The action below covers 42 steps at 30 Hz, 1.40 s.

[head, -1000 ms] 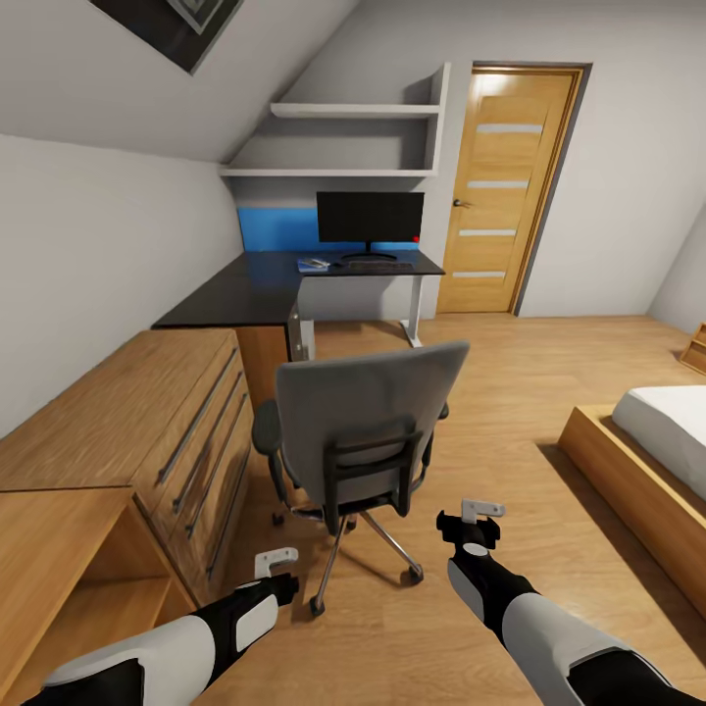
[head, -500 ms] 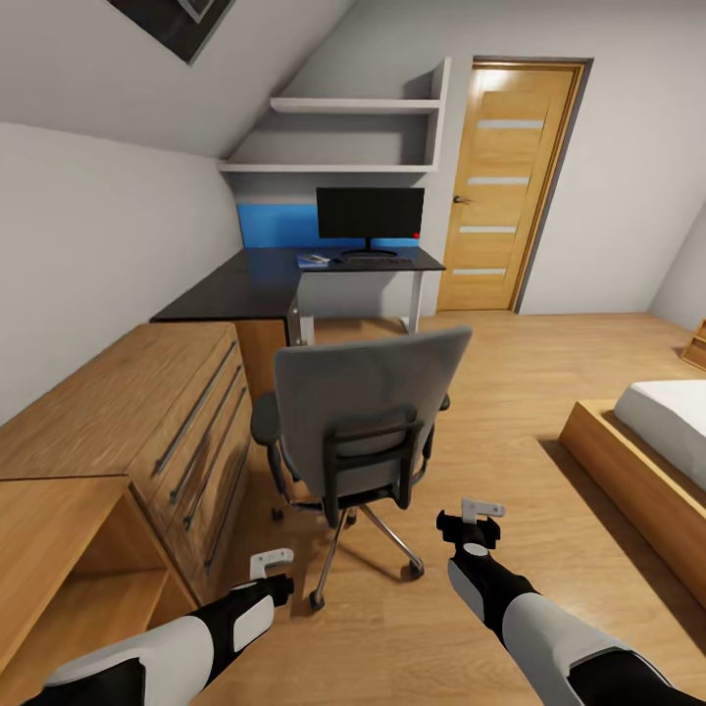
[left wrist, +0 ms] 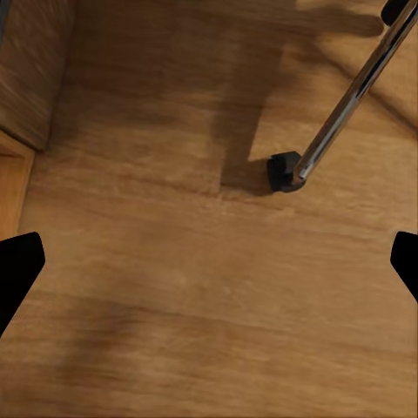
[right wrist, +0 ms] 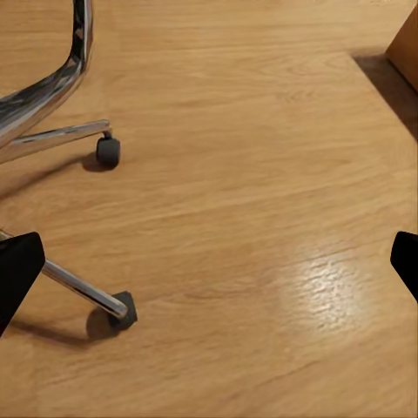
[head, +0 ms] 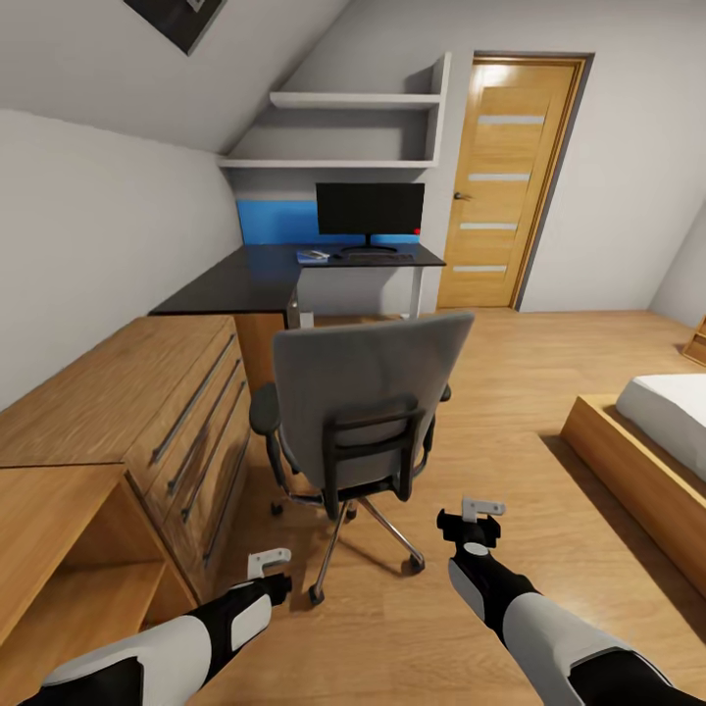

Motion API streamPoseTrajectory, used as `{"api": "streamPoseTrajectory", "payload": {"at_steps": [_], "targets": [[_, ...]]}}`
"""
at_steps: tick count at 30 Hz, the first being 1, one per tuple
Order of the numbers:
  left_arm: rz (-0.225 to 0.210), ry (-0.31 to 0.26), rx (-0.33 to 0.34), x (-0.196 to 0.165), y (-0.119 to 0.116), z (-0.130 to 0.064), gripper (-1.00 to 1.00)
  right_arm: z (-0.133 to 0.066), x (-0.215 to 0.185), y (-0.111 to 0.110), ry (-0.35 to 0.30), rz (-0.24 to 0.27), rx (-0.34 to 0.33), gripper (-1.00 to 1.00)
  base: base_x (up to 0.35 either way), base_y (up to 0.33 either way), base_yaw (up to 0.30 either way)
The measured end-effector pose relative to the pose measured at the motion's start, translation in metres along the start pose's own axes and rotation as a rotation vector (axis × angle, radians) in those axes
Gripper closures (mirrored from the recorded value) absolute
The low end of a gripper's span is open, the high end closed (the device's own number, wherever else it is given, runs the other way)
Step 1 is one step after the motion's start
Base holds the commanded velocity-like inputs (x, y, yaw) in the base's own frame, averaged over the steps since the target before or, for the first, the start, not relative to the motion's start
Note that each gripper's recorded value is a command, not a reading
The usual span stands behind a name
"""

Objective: In the bedroom, organize the workspace by keeping the computer under the desk, ensuring the monitor is on the desk, placing the keyboard on the desk next to the monitor, placing the mouse on the desk next to the keyboard, moving the folder from the swivel chair onto the desk next to the mouse, stacking the notebook on top of the folder with the pen on top of the notebook, and positioning the swivel chair next to the desk.

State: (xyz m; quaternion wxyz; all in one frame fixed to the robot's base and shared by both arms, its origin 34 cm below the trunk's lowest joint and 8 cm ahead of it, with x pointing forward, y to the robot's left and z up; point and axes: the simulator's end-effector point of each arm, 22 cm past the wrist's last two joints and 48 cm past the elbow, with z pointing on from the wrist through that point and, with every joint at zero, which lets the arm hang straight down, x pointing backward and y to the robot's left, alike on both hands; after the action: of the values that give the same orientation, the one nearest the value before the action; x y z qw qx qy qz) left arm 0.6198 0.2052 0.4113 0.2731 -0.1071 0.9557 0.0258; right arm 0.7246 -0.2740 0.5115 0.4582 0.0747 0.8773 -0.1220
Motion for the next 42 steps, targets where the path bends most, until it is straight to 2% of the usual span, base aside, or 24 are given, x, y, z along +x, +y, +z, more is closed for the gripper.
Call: {"api": "streamPoseTrajectory", "payload": {"at_steps": [3, 5, 6, 7, 10, 14, 22, 25, 31, 35, 42], "targets": [[-0.002, -0.020, 0.001, -0.013, -0.001, 0.004, -1.00, 0.003, 0.002, 0.001, -0.006, 0.003, -0.001, -1.00, 0.000, 0.000, 0.000], [-0.005, -0.052, 0.002, -0.040, -0.002, 0.006, -1.00, 0.005, 0.001, 0.002, -0.014, 0.006, -0.003, -1.00, 0.000, 0.000, 0.000], [0.000, -0.054, -0.001, -0.057, 0.001, 0.006, -1.00, 0.006, -0.003, 0.003, -0.024, 0.010, -0.004, -1.00, 0.000, 0.000, 0.000], [0.002, -0.046, -0.002, -0.060, 0.001, 0.007, -1.00, 0.007, -0.002, 0.003, -0.026, 0.012, -0.004, -1.00, 0.000, 0.000, 0.000], [0.010, -0.019, -0.003, -0.061, 0.003, 0.011, -1.00, 0.010, 0.000, 0.003, -0.032, 0.014, -0.004, -1.00, 0.000, 0.000, 0.000], [-0.005, 0.002, 0.005, -0.055, -0.001, 0.016, -1.00, 0.014, 0.008, 0.003, -0.031, 0.016, -0.002, -1.00, 0.000, 0.000, 0.000], [-0.037, 0.008, 0.038, -0.042, -0.014, 0.027, -1.00, 0.020, 0.032, 0.004, -0.018, 0.013, 0.001, -1.00, 0.000, 0.000, 0.000], [-0.058, -0.033, 0.050, -0.046, -0.019, 0.031, -1.00, 0.022, 0.040, 0.005, -0.014, 0.010, 0.000, -1.00, 0.000, 0.000, 0.000], [-0.091, -0.128, 0.045, -0.058, -0.014, 0.039, -1.00, 0.027, 0.050, 0.003, -0.025, 0.014, 0.005, -1.00, 0.000, 0.000, 0.000], [-0.098, -0.159, 0.042, -0.058, -0.012, 0.045, -1.00, 0.030, 0.051, 0.005, -0.058, 0.026, 0.004, -1.00, 0.000, 0.000, 0.000], [-0.102, -0.173, 0.043, -0.050, -0.012, 0.055, -1.00, 0.033, 0.054, 0.010, -0.112, 0.042, -0.003, -1.00, 0.000, 0.000, 0.000]]}}
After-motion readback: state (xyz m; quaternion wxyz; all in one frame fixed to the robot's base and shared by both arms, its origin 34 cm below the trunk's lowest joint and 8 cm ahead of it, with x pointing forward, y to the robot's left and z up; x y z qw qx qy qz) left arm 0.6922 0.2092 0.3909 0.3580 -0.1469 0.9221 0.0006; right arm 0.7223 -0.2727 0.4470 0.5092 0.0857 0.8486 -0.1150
